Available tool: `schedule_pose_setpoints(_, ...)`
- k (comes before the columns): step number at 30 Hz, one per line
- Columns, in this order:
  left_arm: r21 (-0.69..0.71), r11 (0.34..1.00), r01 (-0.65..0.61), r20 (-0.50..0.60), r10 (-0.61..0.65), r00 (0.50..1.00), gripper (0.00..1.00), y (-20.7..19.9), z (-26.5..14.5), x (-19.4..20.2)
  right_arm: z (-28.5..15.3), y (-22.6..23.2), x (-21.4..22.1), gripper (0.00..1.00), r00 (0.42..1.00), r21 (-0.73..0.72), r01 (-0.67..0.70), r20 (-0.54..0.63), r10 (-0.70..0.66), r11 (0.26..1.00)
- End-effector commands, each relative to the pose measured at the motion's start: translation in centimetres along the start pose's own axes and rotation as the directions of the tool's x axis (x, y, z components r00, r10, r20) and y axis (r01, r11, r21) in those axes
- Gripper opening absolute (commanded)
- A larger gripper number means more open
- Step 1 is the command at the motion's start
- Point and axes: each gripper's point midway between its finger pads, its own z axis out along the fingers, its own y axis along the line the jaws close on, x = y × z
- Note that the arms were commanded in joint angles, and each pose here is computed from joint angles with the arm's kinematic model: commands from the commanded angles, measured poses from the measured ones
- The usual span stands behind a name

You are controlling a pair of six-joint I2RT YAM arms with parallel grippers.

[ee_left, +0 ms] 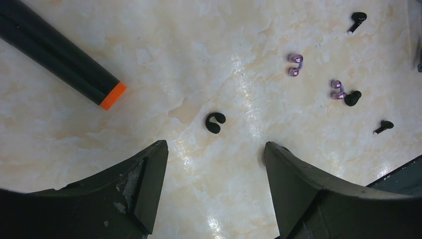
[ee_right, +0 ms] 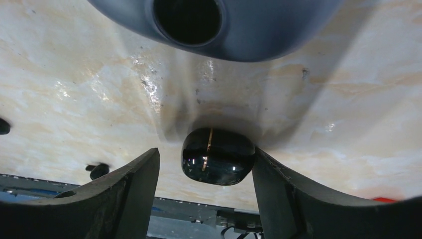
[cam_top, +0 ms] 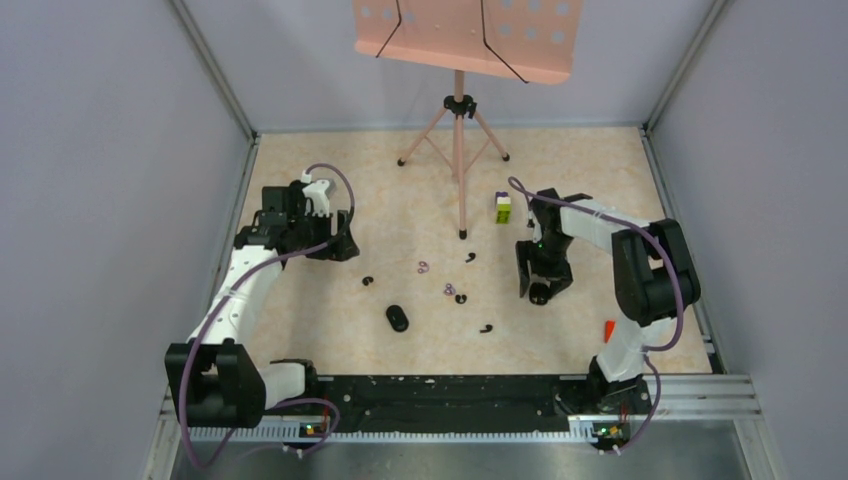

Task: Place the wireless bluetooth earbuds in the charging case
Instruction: Pick up the charging case from the center of the board.

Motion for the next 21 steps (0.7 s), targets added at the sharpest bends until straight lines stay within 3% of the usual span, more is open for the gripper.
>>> schedule_pose_setpoints(1, 0.017, 1.0, -0.01, 0.073, 0.008, 0.997, 0.77, -0.5, -0.6, -2.1, 0.2, -0.7, -0.7, 0.67, 1.0, 0.056, 0.001, 0.025, -0.003, 0.998)
schedule_pose_setpoints(6, 0.036, 0.999, 0.001, 0.077, -0.004, 0.997, 0.77, -0.7, -0.1, -1.8, -0.2, -1.2, 0.3, 0.61, 0.999, 0.064, 0.034, 0.038, -0.036, 0.997)
schedule_pose_setpoints(10, 0.075, 0.997, -0.022, 0.089, 0.015, 0.996, 0.77, -1.2, 0.1, -1.7, -0.5, -0.9, 0.0, 0.28, 0.992, 0.036, 0.099, 0.076, -0.102, 0.994)
schedule_pose_setpoints(14, 0.153, 0.984, -0.091, 0.12, 0.073, 0.99, 0.77, -2.6, 0.2, -2.1, -2.2, 0.2, -1.8, 0.23, 0.964, -0.005, 0.218, 0.156, -0.214, 0.976)
schedule_pose_setpoints(16, 0.211, 0.956, -0.205, 0.176, 0.17, 0.97, 0.77, -4.3, -0.5, -2.7, -4.7, 2.5, -2.2, 0.21, 0.93, -0.102, 0.323, 0.221, -0.295, 0.941)
schedule_pose_setpoints(18, 0.254, 0.882, -0.398, 0.286, 0.325, 0.901, 0.77, -6.8, -1.8, -3.6, -8.4, 5.9, -2.3, 0.18, 0.858, -0.234, 0.473, 0.341, -0.384, 0.849)
schedule_pose_setpoints(19, 0.251, 0.82, -0.514, 0.35, 0.418, 0.838, 0.77, -8.1, -2.4, -3.8, -10.7, 8.1, -1.8, 0.18, 0.799, -0.311, 0.57, 0.427, -0.425, 0.76)
schedule_pose_setpoints(21, 0.197, 0.643, -0.74, 0.483, 0.593, 0.644, 0.77, -11.1, -3.8, -4.4, -15.1, 11.9, 0.1, 0.19, 0.629, -0.389, 0.768, 0.606, -0.488, 0.508)
